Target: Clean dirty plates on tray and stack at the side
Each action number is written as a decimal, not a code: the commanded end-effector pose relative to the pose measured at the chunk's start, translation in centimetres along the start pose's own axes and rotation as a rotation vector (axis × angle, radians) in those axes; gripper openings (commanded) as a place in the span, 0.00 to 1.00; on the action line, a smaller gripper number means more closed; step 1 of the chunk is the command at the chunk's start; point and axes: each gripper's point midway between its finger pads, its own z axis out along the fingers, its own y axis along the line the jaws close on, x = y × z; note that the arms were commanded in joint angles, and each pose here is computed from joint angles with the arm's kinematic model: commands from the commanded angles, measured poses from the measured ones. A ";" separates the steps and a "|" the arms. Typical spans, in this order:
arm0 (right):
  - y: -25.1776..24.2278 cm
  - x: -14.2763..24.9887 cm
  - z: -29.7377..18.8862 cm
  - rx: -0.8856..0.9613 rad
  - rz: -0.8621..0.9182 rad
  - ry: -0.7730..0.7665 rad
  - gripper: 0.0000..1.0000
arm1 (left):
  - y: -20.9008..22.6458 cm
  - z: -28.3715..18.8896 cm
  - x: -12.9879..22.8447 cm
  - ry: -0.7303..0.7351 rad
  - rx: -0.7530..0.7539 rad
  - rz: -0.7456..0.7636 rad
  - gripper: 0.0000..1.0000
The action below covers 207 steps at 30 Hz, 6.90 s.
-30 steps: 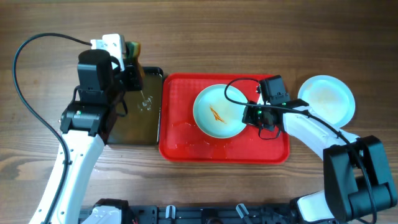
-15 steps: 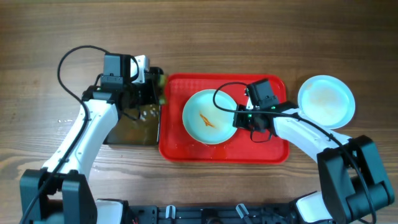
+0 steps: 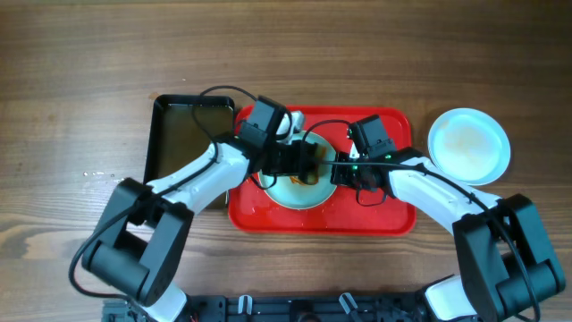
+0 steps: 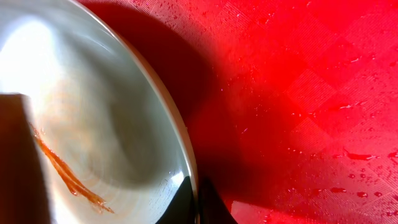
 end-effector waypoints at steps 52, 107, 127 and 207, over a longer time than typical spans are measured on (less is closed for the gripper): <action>-0.6 0.1 0.2 0.030 -0.122 -0.003 0.04 | 11.9 -15.9 -3.6 -0.296 -0.715 0.021 0.04; -10.8 -11.0 -18.1 0.487 0.043 -0.552 0.04 | 18.8 -12.1 -1.9 -0.147 -0.758 -0.023 0.04; -25.6 -8.3 -17.9 0.383 0.628 -0.415 0.39 | 18.9 -11.1 -1.6 -0.166 -0.722 -0.024 0.65; -2.9 -0.9 -24.9 0.025 -0.742 -1.476 1.00 | 7.3 -25.8 6.5 -0.661 -0.450 -0.089 1.00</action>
